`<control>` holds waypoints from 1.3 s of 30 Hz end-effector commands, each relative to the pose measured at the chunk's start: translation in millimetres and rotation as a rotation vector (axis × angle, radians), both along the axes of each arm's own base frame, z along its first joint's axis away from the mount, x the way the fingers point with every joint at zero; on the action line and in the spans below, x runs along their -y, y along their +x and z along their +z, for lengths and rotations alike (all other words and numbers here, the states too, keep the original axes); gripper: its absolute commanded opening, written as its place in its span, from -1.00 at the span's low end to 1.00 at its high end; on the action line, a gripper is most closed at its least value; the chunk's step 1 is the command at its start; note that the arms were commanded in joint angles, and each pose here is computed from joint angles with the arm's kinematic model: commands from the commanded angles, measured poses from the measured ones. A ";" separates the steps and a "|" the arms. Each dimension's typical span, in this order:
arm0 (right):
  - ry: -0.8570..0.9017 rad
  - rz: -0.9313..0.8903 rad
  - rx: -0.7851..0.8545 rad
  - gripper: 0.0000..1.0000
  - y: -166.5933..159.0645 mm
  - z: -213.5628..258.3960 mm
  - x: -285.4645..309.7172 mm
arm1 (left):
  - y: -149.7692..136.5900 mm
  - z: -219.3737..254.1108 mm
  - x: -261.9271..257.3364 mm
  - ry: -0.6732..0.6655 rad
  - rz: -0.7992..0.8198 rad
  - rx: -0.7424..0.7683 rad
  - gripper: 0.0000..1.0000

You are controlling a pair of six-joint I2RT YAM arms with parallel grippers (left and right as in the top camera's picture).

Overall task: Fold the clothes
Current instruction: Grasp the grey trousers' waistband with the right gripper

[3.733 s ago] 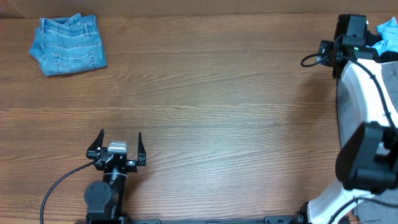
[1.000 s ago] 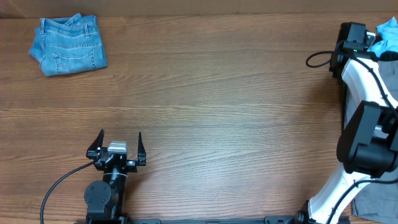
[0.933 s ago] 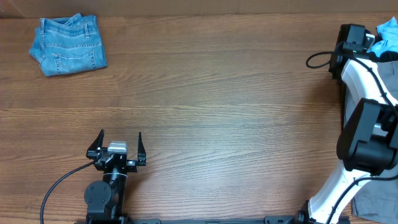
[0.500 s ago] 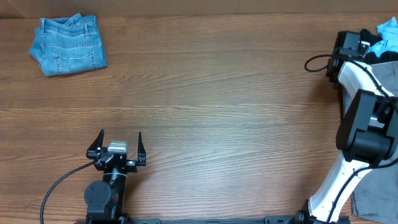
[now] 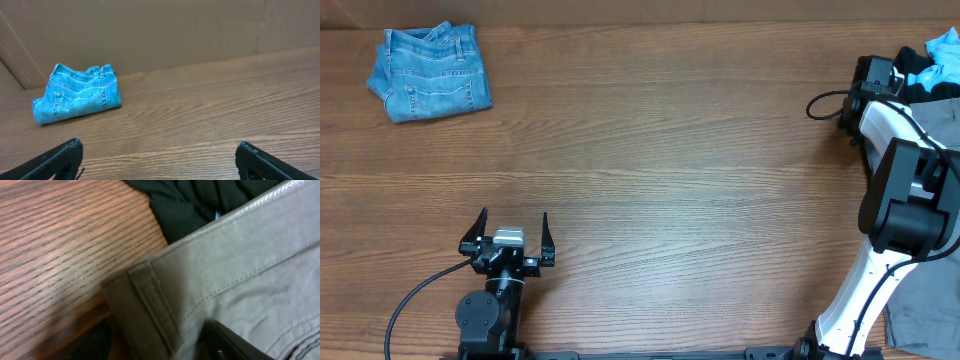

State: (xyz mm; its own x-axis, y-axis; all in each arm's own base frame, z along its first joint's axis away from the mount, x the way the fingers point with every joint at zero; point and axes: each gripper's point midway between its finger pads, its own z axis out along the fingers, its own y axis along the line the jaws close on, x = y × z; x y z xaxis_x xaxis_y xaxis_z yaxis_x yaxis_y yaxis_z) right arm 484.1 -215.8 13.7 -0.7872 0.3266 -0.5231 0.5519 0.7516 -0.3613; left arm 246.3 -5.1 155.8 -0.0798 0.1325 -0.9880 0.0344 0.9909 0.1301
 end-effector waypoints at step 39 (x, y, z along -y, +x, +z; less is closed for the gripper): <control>0.167 -0.121 0.293 -0.92 3.9 88.9 29.7 | -0.2 0.1 -1.3 0.015 0.007 0.007 1.00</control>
